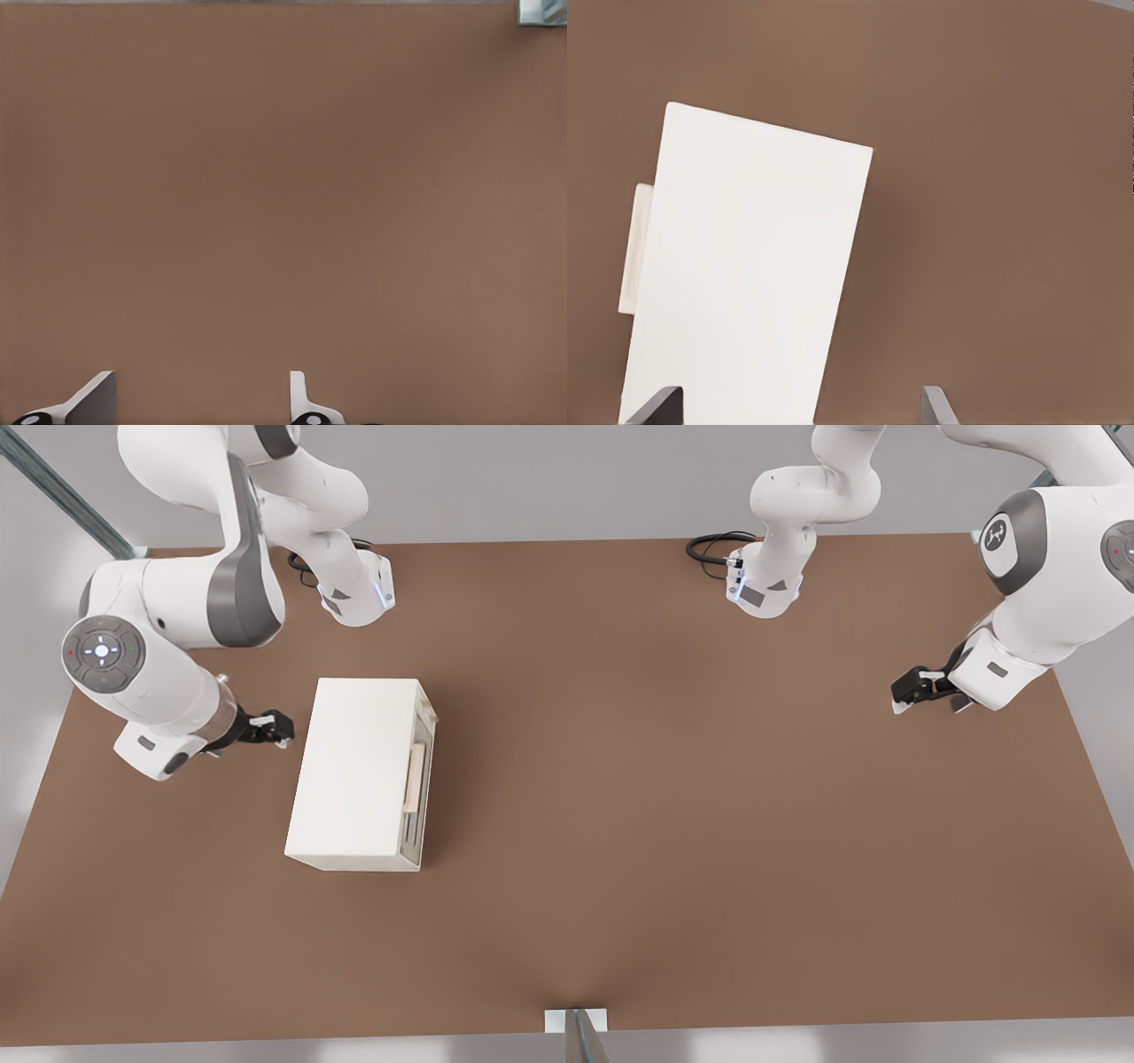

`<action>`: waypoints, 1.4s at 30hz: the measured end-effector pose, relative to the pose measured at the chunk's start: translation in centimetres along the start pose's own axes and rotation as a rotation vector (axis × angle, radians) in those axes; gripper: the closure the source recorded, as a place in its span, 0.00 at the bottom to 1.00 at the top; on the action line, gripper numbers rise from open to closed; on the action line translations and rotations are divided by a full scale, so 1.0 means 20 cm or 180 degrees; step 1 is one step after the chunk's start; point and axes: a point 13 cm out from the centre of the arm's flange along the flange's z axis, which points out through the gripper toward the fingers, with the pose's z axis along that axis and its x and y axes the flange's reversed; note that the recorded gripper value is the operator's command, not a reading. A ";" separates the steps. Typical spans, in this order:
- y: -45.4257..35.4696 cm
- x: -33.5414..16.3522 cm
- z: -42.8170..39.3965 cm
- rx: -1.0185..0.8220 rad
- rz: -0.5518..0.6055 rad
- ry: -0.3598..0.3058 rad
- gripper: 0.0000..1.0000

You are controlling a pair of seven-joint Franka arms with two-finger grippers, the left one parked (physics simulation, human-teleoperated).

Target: Keep left arm still and open the oven door with right arm

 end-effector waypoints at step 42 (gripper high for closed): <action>1.16 -0.20 0.96 0.2760 0.0050 0.0256 1.00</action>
